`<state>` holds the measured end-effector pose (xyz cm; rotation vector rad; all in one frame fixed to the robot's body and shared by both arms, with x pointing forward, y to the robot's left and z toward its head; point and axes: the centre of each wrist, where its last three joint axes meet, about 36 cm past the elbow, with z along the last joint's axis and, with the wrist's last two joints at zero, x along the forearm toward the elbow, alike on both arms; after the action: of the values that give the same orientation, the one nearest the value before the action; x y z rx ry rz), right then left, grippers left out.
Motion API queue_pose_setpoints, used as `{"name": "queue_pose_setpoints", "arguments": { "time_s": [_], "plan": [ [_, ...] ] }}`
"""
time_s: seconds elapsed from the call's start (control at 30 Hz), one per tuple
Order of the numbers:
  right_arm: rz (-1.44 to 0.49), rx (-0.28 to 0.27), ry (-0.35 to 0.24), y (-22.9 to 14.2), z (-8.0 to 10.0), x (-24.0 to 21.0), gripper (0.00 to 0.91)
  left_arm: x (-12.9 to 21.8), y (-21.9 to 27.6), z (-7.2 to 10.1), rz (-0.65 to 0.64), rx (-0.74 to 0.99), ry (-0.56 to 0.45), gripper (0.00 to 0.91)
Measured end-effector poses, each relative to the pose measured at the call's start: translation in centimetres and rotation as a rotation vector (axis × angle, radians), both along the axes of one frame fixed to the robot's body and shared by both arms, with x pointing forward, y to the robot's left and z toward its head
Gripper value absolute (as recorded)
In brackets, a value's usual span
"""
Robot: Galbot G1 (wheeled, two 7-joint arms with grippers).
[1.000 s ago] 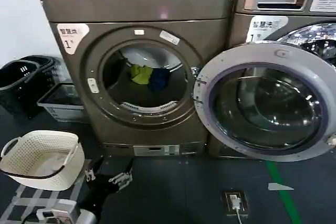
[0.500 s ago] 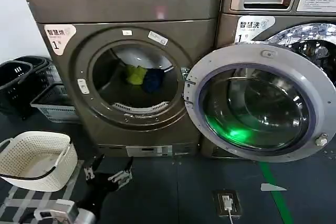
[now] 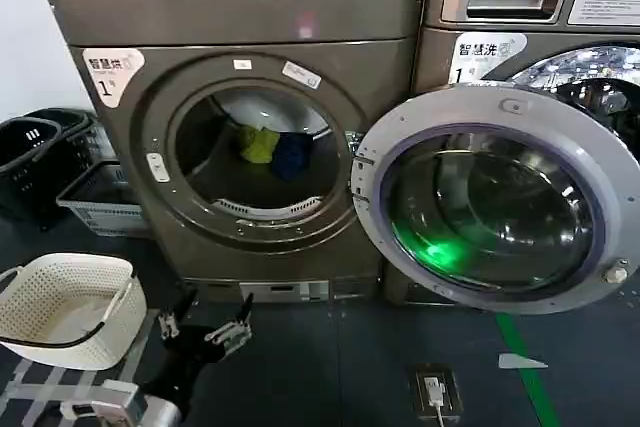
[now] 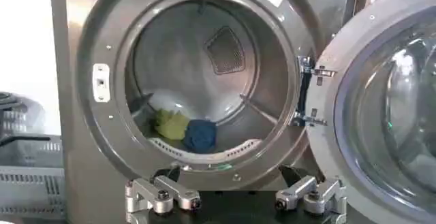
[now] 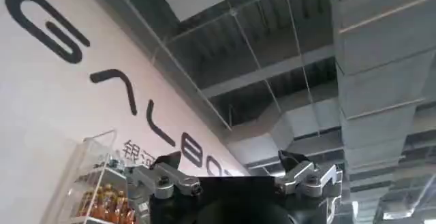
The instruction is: Grasp the clothes from the dryer.
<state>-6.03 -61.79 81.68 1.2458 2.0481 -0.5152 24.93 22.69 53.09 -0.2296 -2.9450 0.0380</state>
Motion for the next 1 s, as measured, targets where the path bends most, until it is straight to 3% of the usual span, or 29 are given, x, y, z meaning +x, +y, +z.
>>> {"name": "queue_pose_setpoints", "arguments": {
  "time_s": [1.0],
  "plan": [
    [0.007,-0.006,-0.016,0.43,0.52,0.15,0.907,0.23,-0.28,-0.11,-0.018,0.001,-0.003,0.907]
  ]
}}
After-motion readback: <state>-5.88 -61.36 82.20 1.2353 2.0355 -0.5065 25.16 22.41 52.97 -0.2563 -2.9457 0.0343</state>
